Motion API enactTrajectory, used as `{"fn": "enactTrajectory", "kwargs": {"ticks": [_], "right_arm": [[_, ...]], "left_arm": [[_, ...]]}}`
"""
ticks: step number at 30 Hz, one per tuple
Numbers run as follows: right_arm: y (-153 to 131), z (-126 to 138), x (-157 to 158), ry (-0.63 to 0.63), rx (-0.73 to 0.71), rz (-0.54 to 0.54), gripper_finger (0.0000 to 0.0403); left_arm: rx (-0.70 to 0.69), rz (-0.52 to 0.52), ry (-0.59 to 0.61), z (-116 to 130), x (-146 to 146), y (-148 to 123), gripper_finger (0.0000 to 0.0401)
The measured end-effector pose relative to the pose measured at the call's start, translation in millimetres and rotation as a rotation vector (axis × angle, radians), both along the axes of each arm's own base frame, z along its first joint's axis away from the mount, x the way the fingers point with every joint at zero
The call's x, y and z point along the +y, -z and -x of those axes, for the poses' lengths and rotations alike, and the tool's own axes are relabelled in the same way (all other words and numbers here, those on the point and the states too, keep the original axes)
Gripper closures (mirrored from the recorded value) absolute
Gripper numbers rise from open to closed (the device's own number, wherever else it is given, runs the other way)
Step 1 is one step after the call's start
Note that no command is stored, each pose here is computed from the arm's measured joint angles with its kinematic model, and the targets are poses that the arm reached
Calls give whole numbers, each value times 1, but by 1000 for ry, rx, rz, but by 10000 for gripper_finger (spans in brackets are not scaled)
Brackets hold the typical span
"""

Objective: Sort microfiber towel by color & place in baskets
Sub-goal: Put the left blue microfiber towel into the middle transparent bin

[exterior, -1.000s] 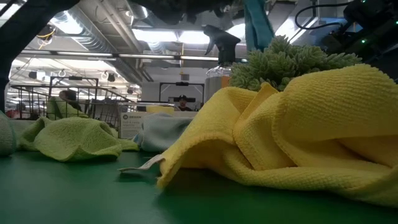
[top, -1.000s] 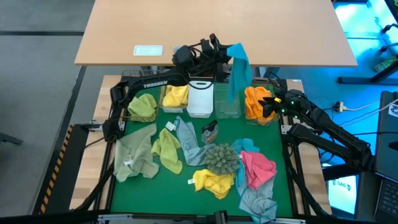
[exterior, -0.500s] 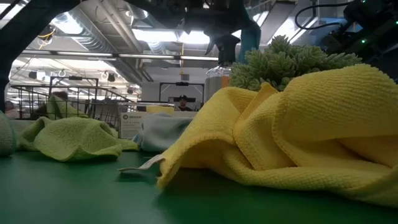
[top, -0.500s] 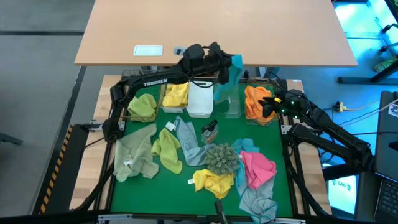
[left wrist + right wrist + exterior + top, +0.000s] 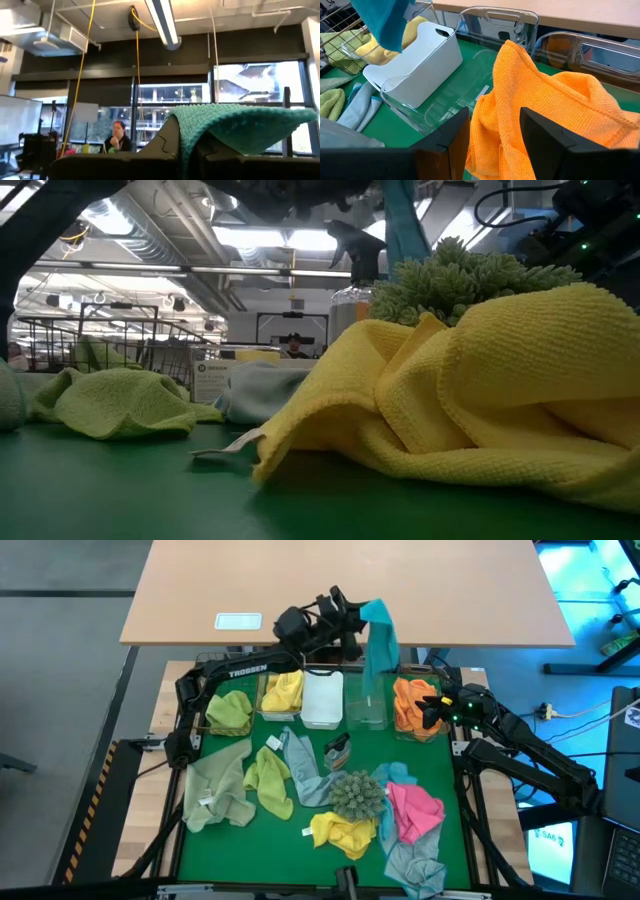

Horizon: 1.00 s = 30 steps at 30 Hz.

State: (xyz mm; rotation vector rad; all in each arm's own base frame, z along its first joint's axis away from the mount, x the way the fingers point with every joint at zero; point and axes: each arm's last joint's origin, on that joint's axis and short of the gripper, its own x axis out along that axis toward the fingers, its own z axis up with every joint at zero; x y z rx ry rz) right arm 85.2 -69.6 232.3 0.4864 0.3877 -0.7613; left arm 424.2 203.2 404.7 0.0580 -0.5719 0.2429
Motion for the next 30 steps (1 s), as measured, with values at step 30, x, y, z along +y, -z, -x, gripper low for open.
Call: {"fn": "enactTrajectory", "kwargs": {"ticks": [30], "right_arm": [[0,0,0,-12,13,17,231]], "left_arm": [[756,173,-126,-21,-7,75,401]]}}
